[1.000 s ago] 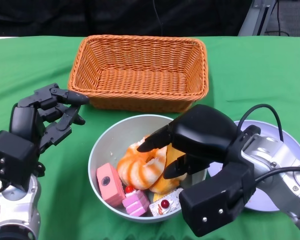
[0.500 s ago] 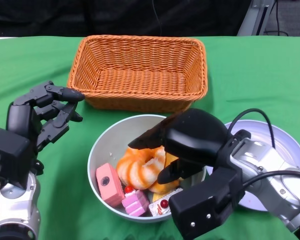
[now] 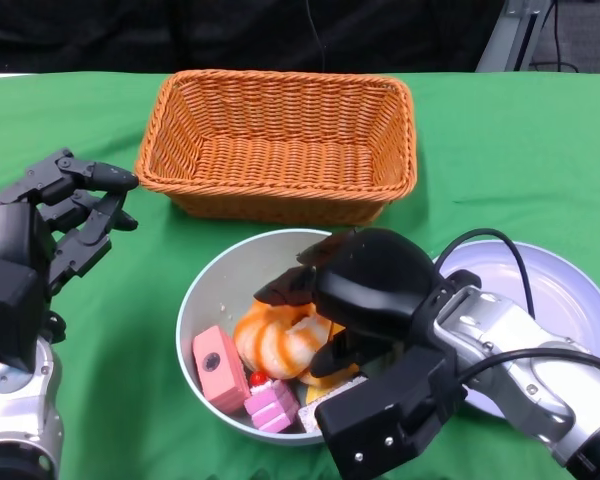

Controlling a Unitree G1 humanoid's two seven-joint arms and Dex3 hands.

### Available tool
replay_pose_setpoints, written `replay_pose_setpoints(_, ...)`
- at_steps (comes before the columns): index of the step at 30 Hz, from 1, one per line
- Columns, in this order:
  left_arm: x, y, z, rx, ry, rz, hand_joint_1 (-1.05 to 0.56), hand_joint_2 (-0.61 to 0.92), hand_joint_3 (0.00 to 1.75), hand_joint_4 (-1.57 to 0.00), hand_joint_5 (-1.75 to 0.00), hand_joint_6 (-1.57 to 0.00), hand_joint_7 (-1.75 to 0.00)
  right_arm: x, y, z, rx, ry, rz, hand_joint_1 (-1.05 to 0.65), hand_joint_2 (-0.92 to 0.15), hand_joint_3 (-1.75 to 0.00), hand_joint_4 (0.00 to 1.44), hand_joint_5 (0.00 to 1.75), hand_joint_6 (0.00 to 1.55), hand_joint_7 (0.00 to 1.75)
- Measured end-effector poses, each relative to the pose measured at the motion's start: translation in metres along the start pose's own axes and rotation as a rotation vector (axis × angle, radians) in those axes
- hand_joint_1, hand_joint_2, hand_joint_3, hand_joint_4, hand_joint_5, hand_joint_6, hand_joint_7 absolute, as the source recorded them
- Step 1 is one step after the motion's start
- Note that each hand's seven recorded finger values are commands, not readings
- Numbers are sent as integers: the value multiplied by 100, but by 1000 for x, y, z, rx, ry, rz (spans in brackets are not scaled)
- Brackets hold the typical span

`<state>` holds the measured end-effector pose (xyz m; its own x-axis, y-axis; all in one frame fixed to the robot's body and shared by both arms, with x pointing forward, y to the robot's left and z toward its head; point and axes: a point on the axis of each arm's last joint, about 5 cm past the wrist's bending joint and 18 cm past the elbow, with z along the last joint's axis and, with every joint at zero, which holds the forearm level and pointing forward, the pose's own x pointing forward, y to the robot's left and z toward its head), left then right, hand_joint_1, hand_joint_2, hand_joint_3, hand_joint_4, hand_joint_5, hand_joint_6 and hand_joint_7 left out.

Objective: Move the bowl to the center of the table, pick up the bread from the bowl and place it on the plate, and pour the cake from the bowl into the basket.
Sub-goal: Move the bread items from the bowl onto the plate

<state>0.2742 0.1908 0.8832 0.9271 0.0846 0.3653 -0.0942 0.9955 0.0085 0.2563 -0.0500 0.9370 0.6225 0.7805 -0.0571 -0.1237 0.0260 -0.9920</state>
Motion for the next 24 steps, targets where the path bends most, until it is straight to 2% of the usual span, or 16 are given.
replay_pose_setpoints(4, 0, 0, 0, 7, 0, 1, -11, 88, 44, -85, -133, -92, -95, 2, 0, 0, 0, 10, 4, -90, -92, -15, 43, 0, 51, 0)
replay_pose_setpoints(9, 2, -2, 2, 23, -16, -14, -11, 86, 46, -86, -134, -94, -93, 14, 10, -1, -13, 41, 72, -92, -92, -14, 39, 0, 48, 0)
replay_pose_setpoints(24, 4, -3, 6, 34, -49, -16, -13, 84, 50, -87, -133, -94, -94, 23, 25, 4, -23, 63, -12, -96, -92, -16, 33, 0, 41, 0)
